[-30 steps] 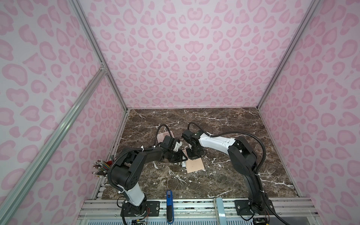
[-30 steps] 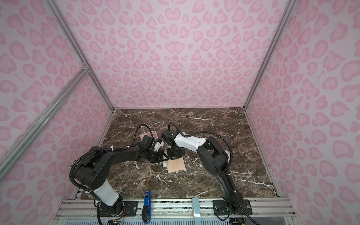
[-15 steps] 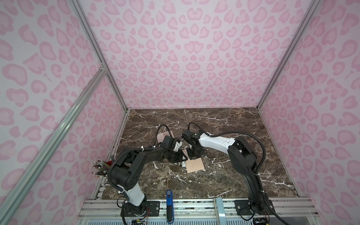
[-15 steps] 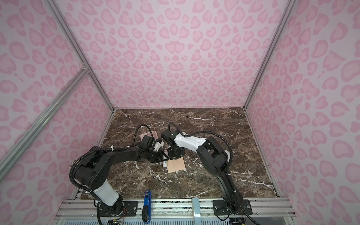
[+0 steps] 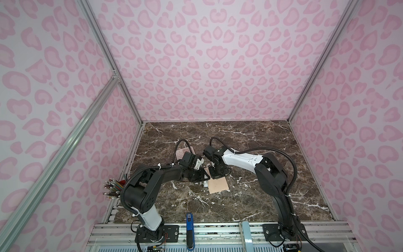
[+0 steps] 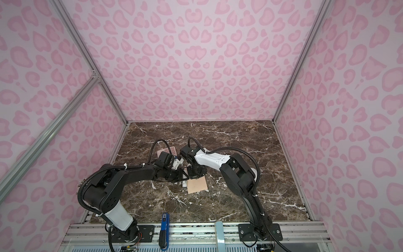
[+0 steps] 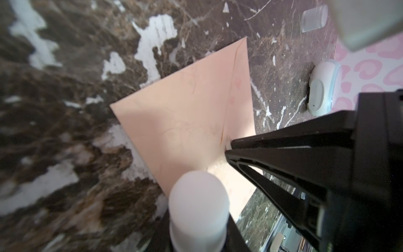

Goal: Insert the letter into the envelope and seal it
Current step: 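Press the closed flap flat against the envelope with the right gripper, then lift the right gripper off the sealed envelope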

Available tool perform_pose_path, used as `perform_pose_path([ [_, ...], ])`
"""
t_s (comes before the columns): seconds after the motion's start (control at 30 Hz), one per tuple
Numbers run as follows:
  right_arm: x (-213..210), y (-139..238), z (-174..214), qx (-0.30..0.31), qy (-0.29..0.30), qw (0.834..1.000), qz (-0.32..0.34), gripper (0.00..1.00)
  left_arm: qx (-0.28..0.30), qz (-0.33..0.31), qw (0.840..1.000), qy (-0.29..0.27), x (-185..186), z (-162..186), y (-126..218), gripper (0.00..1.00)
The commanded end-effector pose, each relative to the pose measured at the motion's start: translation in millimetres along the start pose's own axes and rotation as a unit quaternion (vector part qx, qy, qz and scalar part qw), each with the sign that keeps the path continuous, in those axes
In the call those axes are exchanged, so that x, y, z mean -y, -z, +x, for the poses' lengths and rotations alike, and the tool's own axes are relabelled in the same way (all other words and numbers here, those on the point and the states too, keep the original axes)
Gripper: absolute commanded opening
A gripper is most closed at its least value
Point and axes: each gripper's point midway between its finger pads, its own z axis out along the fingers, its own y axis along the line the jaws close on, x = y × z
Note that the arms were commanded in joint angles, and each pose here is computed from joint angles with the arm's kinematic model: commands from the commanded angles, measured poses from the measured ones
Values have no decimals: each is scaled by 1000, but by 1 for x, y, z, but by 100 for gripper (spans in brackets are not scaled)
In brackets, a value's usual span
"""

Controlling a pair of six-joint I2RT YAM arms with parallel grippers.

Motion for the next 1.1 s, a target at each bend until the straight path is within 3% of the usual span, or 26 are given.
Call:
perform_pose_path([
  [0.0,-8,-32,29,-69,2,997,-17,15,-6,-32,999,7,-15,6,-1,4],
  [0.6,-8,-33,27,-70,1,997,-19,22,-8,-32,999,8,-15,6,-1,4],
  [0.87,-1,-24,23,-60,-4,998,-21,0,-9,-37,999,9,-18,6,-2,4],
  [1.0,-1,-17,22,-54,-3,998,-28,0,-11,-41,999,10,-19,6,-2,4],
  [1.07,-3,-10,21,-47,-2,998,-32,7,-13,-43,999,10,-20,7,-2,4],
])
